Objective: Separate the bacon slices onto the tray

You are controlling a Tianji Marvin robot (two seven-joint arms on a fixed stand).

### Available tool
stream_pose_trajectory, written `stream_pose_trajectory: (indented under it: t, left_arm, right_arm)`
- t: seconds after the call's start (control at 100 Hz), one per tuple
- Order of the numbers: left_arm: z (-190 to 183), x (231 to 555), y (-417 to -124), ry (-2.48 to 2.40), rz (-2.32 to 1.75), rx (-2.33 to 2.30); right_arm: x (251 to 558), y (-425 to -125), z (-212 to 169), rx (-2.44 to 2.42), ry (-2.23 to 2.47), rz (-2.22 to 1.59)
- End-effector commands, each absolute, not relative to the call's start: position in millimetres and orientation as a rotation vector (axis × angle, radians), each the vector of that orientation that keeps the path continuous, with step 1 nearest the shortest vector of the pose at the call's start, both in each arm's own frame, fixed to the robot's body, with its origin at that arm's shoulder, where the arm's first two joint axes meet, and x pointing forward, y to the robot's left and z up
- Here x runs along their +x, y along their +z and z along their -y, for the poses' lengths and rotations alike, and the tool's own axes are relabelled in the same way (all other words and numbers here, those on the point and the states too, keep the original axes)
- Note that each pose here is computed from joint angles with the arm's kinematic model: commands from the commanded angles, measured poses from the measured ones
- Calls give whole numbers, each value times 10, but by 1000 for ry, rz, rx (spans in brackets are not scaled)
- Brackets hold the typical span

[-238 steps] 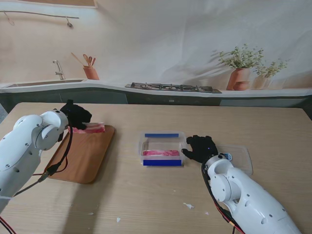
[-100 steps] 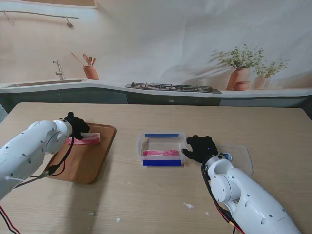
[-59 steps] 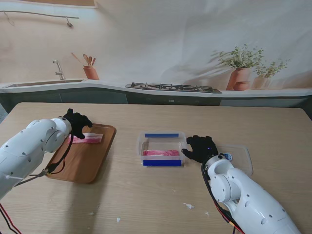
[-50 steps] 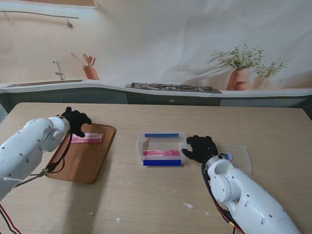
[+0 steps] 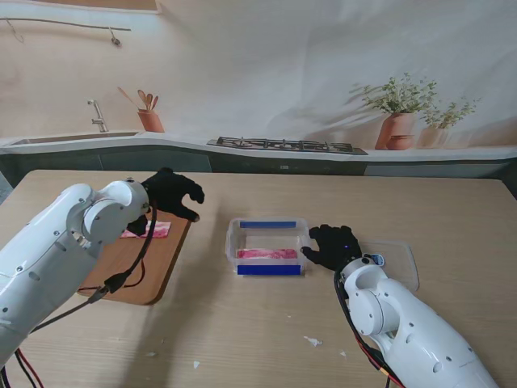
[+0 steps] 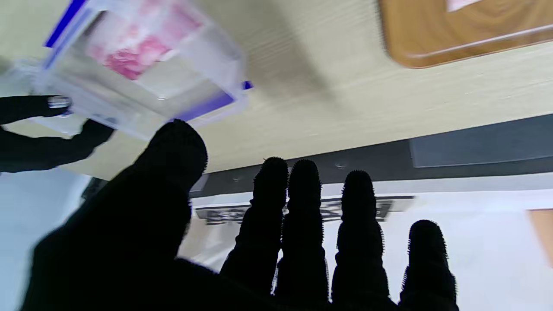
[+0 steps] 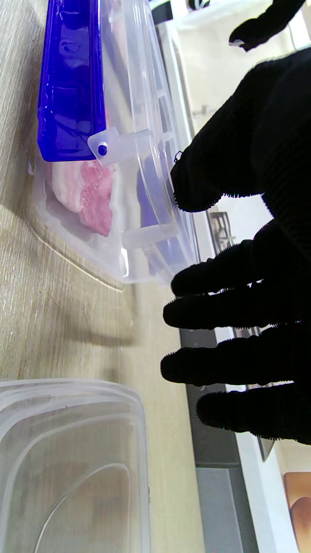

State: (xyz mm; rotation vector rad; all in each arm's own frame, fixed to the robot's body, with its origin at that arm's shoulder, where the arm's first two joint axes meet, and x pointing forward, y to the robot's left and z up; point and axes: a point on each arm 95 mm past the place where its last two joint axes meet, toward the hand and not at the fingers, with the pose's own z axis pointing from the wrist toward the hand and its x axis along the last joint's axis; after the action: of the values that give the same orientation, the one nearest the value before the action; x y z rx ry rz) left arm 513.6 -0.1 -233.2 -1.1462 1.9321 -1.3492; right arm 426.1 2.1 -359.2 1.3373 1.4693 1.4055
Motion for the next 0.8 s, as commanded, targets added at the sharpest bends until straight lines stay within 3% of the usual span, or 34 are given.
stream_pose_trajectory:
  t: [0.0,0.42,0.79]
  left_arm:
    - [303,5110,-2250,-1399,-1950,-1130]
    - [1314,4917,-2444,-1502,-1979,-1460]
    - [1724,4914,-2715,-1411,-2065,-1556]
  right_arm:
    - [4198,-3689,-65,1367,1397,-1499]
    - [4193,-3689,-52,1375,1403,-1488]
    - [4187,-3689,-30,1381,1406,-1480]
